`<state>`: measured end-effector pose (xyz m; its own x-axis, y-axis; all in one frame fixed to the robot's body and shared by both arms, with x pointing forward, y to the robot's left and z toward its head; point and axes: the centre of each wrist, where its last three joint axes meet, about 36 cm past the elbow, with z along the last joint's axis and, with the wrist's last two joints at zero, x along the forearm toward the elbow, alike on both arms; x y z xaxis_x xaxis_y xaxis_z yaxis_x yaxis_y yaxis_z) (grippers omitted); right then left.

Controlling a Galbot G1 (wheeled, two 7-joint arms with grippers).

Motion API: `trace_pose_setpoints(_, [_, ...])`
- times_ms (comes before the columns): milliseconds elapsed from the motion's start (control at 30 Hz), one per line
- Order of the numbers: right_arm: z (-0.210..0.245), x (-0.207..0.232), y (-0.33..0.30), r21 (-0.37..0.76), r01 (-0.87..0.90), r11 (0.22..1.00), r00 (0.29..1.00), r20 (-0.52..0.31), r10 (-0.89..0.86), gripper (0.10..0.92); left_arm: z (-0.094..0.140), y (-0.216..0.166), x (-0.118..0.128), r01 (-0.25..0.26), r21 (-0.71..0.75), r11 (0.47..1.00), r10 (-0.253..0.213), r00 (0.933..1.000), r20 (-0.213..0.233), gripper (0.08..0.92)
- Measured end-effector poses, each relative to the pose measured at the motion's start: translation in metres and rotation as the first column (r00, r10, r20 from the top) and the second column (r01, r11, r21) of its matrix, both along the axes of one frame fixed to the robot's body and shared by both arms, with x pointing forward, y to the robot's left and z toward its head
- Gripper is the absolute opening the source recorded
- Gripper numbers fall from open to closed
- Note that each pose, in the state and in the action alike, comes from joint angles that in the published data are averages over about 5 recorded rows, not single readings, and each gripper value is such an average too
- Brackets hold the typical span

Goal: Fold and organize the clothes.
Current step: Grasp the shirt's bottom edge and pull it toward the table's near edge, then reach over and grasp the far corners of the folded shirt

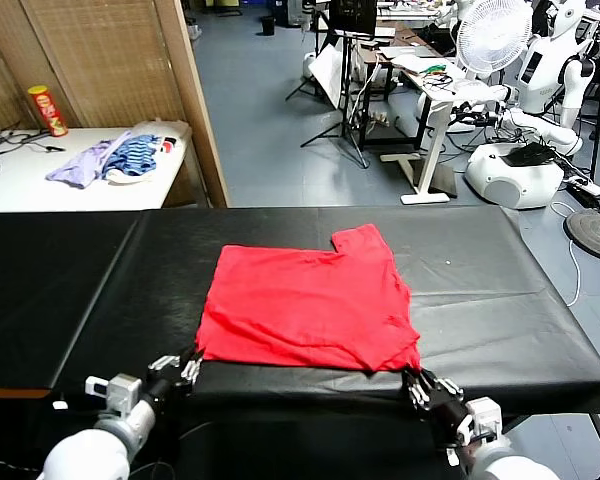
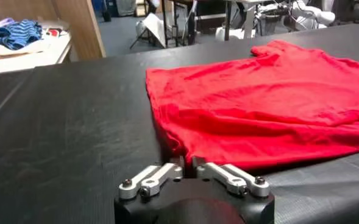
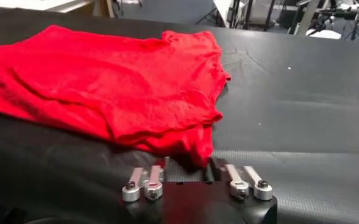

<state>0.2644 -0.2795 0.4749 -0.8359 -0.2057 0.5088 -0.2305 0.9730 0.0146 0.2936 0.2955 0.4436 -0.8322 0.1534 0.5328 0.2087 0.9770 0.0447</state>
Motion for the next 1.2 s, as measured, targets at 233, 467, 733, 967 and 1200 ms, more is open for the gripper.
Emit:
trace_pose_setpoints(233, [0.021, 0.052, -0.019, -0.011, 0.063, 0.998, 0.986, 0.152, -0.061, 0.798, 0.029, 0.004, -0.001, -0.011, -0.064, 0.998, 0.013, 0.9996, 0.024, 0.797])
trace_pose_setpoints(467, [0.017, 0.146, -0.022, -0.002, 0.097, 0.995, 0.964, 0.248, -0.093, 0.798, 0.050, 0.013, 0.058, -0.026, -0.126, 0.992, 0.039, 0.9941, 0.101, 0.798])
trace_pose_setpoints(733, [-0.002, 0.257, -0.005, -0.014, 0.113, 0.993, 0.977, 0.181, -0.109, 0.798, 0.045, 0.013, 0.164, -0.040, -0.153, 0.987, 0.055, 0.9942, 0.093, 0.798])
trace_pose_setpoints(967, [-0.009, 0.332, 0.016, -0.030, 0.108, 0.994, 0.992, 0.076, -0.106, 0.798, 0.028, 0.003, 0.250, -0.064, -0.137, 0.988, 0.068, 0.9974, 0.025, 0.798])
trace_pose_setpoints(1200, [-0.024, 0.372, 0.032, -0.015, 0.115, 0.993, 0.993, 0.014, -0.115, 0.798, 0.015, -0.003, 0.298, -0.082, -0.108, 0.991, 0.076, 0.9955, -0.057, 0.798])
